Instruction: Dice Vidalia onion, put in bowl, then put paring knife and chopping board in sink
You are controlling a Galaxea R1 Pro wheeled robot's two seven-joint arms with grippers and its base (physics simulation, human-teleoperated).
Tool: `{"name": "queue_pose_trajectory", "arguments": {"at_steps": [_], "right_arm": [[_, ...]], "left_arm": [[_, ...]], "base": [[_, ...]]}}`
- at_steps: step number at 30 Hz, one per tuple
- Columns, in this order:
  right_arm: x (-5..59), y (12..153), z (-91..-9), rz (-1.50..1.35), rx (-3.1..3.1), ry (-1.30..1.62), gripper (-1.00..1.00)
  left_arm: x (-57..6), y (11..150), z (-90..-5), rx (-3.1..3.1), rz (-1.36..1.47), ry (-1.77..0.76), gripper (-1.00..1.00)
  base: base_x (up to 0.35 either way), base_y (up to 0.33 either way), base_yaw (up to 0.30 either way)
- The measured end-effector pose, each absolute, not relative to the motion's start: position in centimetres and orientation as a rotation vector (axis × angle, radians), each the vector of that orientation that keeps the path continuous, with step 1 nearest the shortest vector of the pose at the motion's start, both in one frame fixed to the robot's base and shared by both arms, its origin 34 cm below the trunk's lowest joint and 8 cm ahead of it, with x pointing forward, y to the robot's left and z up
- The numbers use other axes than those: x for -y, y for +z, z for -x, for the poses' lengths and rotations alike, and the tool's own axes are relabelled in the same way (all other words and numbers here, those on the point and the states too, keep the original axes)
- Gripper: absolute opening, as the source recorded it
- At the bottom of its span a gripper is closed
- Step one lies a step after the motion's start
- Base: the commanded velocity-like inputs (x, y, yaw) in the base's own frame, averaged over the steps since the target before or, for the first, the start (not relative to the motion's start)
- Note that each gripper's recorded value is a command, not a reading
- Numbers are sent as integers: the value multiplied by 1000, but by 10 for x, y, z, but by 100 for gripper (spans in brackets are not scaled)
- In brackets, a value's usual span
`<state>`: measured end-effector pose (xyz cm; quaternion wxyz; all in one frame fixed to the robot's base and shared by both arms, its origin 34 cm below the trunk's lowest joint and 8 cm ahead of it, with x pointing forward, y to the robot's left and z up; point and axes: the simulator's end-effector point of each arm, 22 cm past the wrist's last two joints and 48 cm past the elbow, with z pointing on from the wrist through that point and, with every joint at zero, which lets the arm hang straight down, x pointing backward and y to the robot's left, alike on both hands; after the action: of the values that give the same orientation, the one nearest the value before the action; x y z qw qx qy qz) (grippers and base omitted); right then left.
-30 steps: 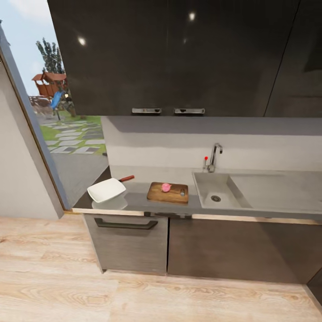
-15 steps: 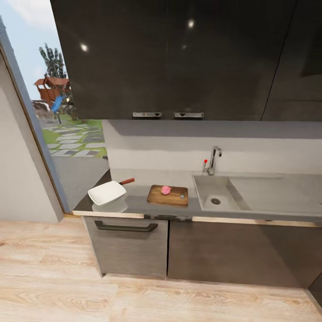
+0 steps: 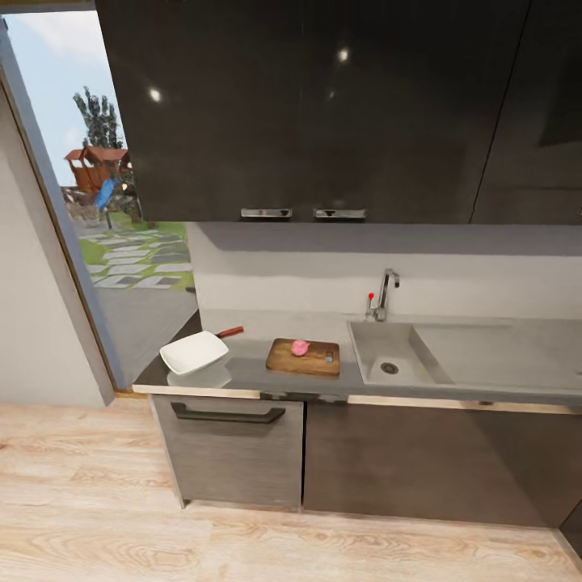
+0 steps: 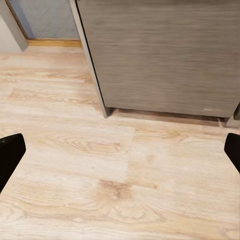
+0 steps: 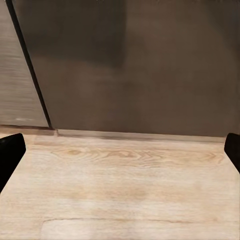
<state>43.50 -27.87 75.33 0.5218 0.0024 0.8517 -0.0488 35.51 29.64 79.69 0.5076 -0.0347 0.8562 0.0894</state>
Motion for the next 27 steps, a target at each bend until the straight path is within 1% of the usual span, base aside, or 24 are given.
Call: {"name": "queue_pose_trajectory", "arguments": {"at_steps": [10,15,18,22,27], "right_arm": [[276,769,-448,-3,-1974,-115,100],[285,822,-492,-20,-1800,-156,100],[282,878,-528,-66,-1648,-187,100],[278,917,-548,-129,-1561,-211,100],[291,947,-567,-163,-1544,-256,100]], "left_arm": [[-298,792,-350,-2079,83,220,100],[-298,790,-349,-2083,84,221,100],[-297,787,-346,-2093,84,221,100],[-294,785,-344,-2099,87,217,100],[-293,784,-343,-2102,89,216,100]], "base": [[0,0,0],[0,0,0],[0,0,0],[0,0,0],[0,0,0]]}}
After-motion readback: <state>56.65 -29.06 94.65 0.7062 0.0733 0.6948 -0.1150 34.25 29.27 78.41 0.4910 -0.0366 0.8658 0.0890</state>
